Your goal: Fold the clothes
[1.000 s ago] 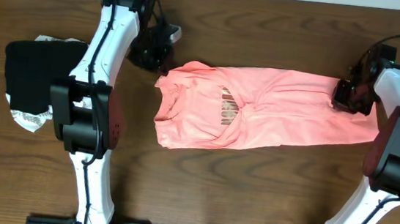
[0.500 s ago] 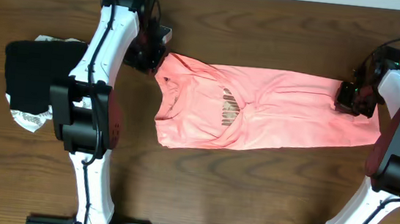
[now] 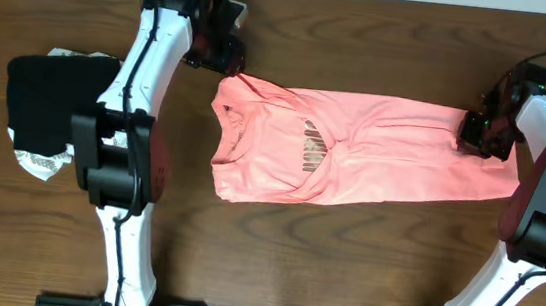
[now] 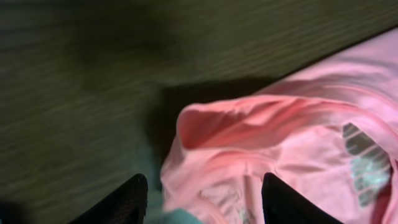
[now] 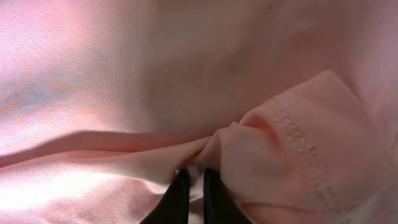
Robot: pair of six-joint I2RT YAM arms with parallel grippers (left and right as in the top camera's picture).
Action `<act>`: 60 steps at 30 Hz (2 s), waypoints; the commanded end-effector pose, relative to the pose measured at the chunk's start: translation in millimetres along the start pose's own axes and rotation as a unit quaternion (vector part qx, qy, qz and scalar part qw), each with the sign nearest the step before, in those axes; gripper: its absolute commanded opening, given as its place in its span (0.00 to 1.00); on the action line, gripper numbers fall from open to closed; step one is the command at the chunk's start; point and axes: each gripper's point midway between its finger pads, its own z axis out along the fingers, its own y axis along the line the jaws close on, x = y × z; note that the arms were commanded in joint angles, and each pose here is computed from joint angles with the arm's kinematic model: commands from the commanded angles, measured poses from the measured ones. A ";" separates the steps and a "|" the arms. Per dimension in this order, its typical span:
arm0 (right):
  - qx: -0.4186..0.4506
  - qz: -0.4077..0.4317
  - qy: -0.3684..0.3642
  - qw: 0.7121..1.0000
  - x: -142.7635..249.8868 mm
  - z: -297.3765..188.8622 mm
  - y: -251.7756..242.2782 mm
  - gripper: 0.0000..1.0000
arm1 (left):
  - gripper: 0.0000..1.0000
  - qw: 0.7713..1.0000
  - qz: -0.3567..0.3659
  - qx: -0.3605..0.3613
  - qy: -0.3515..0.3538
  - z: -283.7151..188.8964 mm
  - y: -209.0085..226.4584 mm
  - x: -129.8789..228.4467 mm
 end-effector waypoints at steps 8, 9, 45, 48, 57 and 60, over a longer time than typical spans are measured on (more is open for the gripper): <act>0.031 0.014 0.036 0.999 17.9 16.4 -21.2 0.09 | 0.41 0.999 -0.023 0.029 0.022 67.0 6.9 7.0; 0.031 0.014 0.036 0.999 17.9 16.4 -21.2 0.09 | 0.33 0.999 -0.024 0.040 0.025 68.4 2.3 8.8; 0.032 0.014 0.029 0.999 14.3 16.6 -21.6 0.12 | 0.06 0.962 -0.048 -0.054 0.262 30.6 18.8 119.4; 0.032 0.014 0.031 0.999 15.3 16.5 -21.7 0.14 | 0.06 0.965 -0.058 -0.051 0.252 25.2 15.6 115.2; 0.033 0.015 0.041 0.999 20.3 15.9 -23.5 0.17 | 0.06 0.986 -0.101 -0.006 0.134 -16.9 -18.2 66.2; 0.032 0.015 0.041 0.999 20.3 15.9 -23.3 0.18 | 0.09 0.994 -0.074 0.026 0.072 -9.0 -34.8 34.3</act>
